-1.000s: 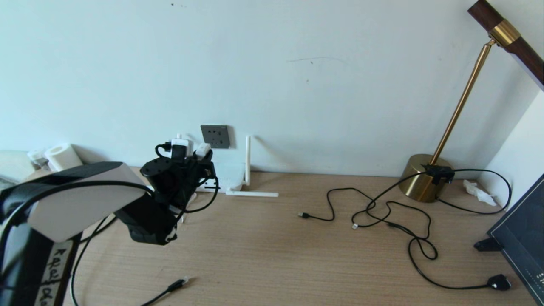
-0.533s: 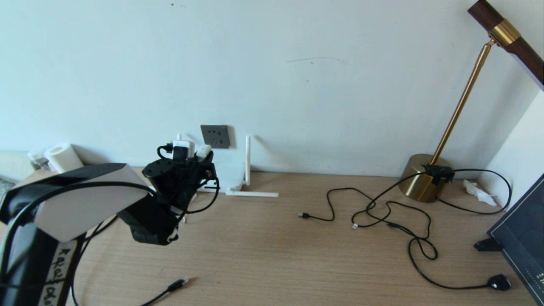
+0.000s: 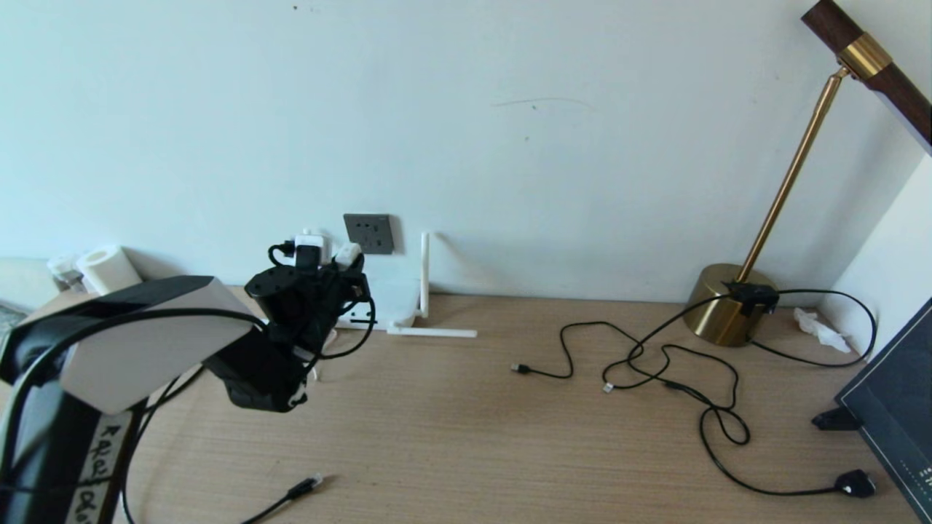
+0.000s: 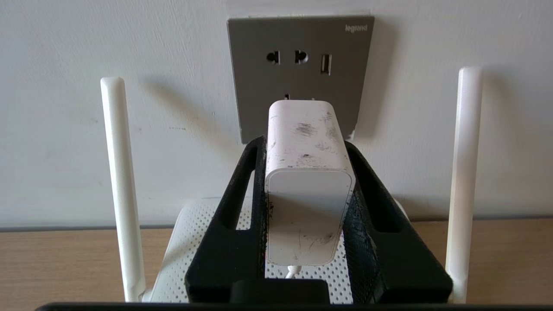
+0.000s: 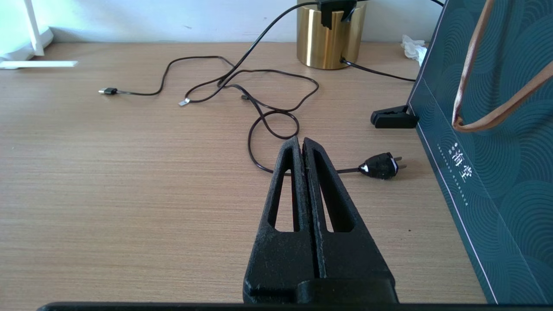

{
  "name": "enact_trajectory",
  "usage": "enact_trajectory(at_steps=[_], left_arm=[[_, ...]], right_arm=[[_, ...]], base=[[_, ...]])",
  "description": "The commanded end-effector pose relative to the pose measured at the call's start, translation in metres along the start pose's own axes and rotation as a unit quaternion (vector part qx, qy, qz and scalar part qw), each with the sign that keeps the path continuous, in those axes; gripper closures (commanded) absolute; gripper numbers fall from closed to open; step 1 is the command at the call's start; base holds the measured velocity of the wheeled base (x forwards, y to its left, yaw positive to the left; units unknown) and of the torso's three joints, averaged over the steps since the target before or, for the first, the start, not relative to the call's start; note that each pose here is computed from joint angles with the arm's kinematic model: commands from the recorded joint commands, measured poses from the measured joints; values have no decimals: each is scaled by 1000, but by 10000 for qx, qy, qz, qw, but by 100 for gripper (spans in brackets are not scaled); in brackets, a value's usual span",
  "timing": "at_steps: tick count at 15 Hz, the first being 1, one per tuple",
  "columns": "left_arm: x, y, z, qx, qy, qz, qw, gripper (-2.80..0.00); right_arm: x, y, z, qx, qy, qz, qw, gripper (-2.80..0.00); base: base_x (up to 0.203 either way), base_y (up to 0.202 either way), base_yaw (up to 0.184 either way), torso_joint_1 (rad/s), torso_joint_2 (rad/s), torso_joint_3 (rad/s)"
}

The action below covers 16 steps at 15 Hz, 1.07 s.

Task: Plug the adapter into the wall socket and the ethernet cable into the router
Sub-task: Align plug and socket

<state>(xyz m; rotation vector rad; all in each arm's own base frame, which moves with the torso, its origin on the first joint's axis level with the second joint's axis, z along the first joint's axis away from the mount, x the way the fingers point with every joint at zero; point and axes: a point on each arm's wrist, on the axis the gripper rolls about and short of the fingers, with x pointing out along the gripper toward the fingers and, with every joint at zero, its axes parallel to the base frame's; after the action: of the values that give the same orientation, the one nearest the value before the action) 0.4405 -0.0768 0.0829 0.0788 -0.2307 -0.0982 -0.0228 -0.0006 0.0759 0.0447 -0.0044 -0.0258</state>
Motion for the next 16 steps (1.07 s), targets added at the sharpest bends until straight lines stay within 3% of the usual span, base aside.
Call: enact_trajectory(at_steps=[1, 3, 9, 16], left_arm=[[3, 1, 5, -101, -109, 25, 9999, 0], [3, 1, 7, -290, -130, 35, 9995, 0], [16, 2, 15, -471, -282, 66, 9985, 0], [18, 1, 11, -474, -189, -1, 9987, 0]], right_arm=[[0, 0, 0, -1, 1, -1, 10000, 0], [0, 0, 0, -1, -4, -1, 10000, 0], [0, 0, 0, -1, -4, -1, 10000, 0], [0, 0, 0, -1, -4, -1, 10000, 0]], base=[[0, 0, 0, 0, 0, 0], [0, 0, 0, 0, 0, 0], [0, 0, 0, 0, 0, 0], [0, 0, 0, 0, 0, 0]])
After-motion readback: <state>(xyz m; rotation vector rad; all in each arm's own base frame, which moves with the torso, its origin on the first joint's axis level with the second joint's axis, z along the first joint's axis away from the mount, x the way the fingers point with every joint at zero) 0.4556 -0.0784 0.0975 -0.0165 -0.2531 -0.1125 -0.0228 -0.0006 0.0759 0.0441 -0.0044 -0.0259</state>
